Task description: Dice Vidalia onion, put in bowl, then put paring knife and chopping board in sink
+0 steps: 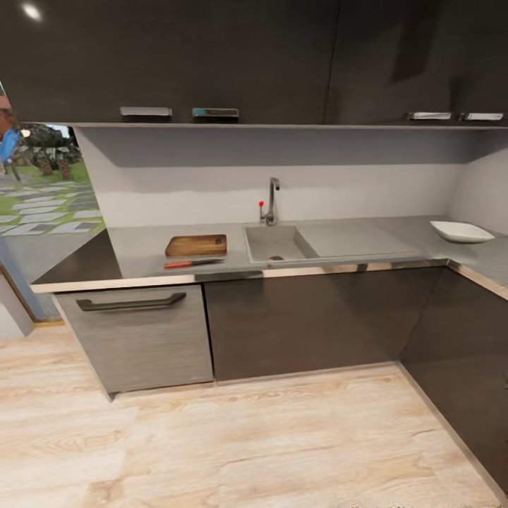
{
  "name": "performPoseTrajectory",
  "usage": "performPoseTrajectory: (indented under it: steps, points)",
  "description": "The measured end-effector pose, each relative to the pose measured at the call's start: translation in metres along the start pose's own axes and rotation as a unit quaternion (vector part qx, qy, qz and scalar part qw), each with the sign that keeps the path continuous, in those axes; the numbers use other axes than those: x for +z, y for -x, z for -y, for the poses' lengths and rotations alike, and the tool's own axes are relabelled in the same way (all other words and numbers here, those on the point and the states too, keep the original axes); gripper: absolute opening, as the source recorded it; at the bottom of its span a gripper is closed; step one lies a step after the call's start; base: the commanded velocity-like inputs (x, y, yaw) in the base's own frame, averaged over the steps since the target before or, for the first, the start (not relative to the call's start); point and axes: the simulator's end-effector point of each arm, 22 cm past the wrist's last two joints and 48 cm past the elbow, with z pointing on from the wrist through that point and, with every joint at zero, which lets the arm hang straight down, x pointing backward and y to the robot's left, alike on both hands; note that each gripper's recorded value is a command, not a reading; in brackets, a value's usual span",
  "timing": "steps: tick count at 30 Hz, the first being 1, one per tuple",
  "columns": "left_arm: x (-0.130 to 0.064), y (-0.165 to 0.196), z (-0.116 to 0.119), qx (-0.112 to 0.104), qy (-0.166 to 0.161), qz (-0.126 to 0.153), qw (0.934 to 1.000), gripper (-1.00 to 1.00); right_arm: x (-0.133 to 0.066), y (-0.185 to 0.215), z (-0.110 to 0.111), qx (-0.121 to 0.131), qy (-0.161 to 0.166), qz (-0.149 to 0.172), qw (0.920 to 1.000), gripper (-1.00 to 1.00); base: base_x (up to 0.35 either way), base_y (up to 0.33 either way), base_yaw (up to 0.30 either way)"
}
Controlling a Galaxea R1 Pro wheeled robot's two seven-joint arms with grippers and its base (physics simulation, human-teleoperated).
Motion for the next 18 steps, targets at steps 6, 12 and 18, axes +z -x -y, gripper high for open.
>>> performPoseTrajectory:
  steps: [6, 12, 18]
  points:
    - [-0.0001, 0.0027, 0.0, 0.0, 0.0, 0.003, 1.0, 1.0, 0.0008, 0.0025, -0.0004, 0.0, 0.001, 0.003, 1.0, 1.0, 0.001, -0.003, -0.21]
    - [-0.0003, 0.0055, 0.0002, 0.0, 0.0, 0.007, 1.0, 1.0, 0.0016, 0.005, -0.0011, 0.0, 0.001, 0.007, 1.0, 1.0, 0.0, 0.0, -0.208]
    - [-0.0005, 0.0089, 0.0005, 0.0, -0.001, 0.011, 0.9999, 1.0, 0.0024, 0.0074, 0.0, 0.0, 0.0, 0.01, 0.9999, 1.0, 0.0, 0.0, -0.207]
